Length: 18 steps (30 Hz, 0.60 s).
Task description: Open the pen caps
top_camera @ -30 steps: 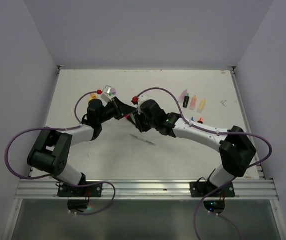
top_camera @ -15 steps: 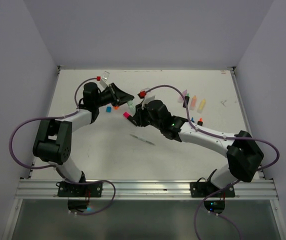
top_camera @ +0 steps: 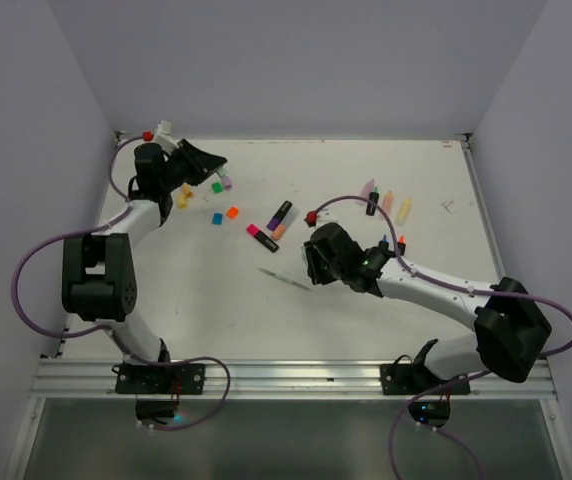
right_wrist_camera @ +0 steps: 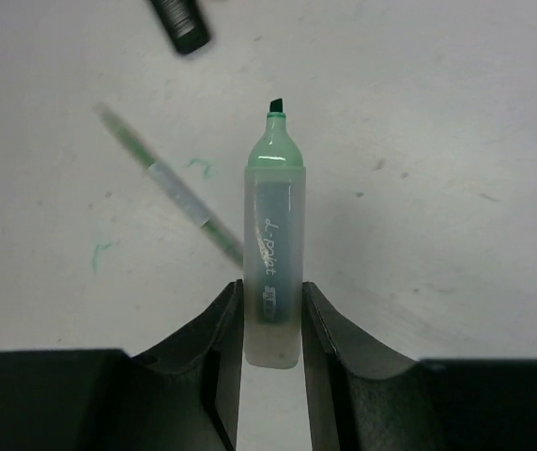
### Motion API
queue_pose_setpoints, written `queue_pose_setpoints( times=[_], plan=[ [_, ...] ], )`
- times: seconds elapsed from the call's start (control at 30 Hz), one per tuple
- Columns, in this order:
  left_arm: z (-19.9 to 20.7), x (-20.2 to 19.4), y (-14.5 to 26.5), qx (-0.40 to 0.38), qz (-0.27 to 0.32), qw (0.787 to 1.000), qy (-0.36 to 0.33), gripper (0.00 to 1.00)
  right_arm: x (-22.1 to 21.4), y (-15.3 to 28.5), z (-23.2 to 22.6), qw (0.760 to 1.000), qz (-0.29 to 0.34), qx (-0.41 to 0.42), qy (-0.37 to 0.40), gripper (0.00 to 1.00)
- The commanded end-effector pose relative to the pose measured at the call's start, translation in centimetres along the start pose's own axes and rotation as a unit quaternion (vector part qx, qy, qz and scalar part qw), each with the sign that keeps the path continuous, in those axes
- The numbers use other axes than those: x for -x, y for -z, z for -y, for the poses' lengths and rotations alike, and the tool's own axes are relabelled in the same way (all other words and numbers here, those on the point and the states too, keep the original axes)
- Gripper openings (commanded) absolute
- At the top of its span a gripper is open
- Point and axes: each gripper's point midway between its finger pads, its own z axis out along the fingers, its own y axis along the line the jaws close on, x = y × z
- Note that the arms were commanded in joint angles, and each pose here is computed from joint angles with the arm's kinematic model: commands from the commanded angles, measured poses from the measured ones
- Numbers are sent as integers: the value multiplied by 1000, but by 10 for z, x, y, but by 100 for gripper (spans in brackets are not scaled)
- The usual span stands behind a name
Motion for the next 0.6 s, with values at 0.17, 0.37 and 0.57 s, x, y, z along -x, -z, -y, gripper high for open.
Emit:
queue_pose_setpoints(
  times=[0.17, 0.37, 0.57],
  plan=[
    [-73, -23, 60, 204, 7, 975, -86, 0, 36, -2, 137, 973, 5, -206, -102, 0],
    [-109, -42, 72, 257, -14, 961, -95, 0, 14, -19, 182, 948, -39, -295, -115, 0],
    [-130, -55, 82, 285, -18, 953, -101, 0, 0, -24, 200, 938, -56, -319, -123, 0]
  ],
)
